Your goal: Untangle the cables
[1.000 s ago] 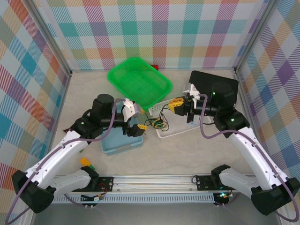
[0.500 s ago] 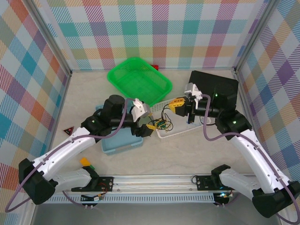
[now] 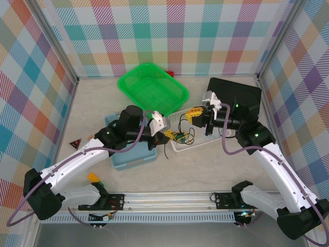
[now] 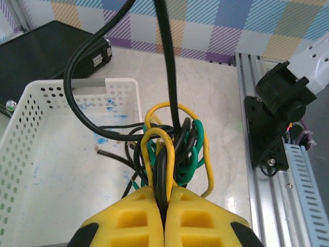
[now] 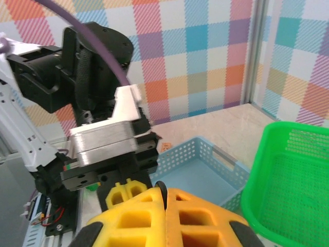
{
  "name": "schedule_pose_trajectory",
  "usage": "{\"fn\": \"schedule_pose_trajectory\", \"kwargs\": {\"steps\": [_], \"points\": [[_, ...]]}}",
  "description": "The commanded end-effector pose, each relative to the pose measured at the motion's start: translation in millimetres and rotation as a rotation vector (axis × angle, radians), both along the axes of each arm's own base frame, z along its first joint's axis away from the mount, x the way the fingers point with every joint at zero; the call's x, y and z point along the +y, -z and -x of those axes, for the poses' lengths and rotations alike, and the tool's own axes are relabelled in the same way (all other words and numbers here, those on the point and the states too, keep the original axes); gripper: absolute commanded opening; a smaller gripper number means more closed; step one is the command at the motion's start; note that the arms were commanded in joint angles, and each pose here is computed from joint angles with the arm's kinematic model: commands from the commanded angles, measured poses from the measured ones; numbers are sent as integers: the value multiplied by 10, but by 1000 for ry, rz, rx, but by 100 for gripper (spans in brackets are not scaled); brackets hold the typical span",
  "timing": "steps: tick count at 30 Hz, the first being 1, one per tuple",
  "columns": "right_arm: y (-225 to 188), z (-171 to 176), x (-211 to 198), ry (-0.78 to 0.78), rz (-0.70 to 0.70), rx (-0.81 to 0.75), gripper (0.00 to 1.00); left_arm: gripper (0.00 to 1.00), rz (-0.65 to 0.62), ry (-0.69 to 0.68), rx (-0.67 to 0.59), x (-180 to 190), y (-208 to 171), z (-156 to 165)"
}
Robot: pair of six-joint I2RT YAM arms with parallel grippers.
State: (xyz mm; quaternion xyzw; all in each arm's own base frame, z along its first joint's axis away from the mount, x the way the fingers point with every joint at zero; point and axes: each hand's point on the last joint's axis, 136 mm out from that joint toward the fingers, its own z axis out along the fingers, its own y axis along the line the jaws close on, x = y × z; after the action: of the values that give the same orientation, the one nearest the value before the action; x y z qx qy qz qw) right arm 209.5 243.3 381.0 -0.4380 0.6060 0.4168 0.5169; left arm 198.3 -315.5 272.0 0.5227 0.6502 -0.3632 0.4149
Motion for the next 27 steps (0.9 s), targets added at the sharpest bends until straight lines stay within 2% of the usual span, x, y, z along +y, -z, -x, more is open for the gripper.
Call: {"fn": "schedule_pose_trajectory", "kwargs": {"steps": [1,6,10,16,27], "points": [[-11,-116,-66,99,20,-18,0,0,14,48,-40,-24,-153,82],[160,-466,-302,343,107,3,0,0,-35,75,-36,59,-87,183],[211,-785,-671,600,163,11,0,0,-96,98,-25,154,4,278],[186,-1037,-1214,863,174,69,0,0,-161,98,-35,318,113,358],[229,-1214,-1676,1030,183,95,0,0,-179,63,-20,532,173,355]]}}
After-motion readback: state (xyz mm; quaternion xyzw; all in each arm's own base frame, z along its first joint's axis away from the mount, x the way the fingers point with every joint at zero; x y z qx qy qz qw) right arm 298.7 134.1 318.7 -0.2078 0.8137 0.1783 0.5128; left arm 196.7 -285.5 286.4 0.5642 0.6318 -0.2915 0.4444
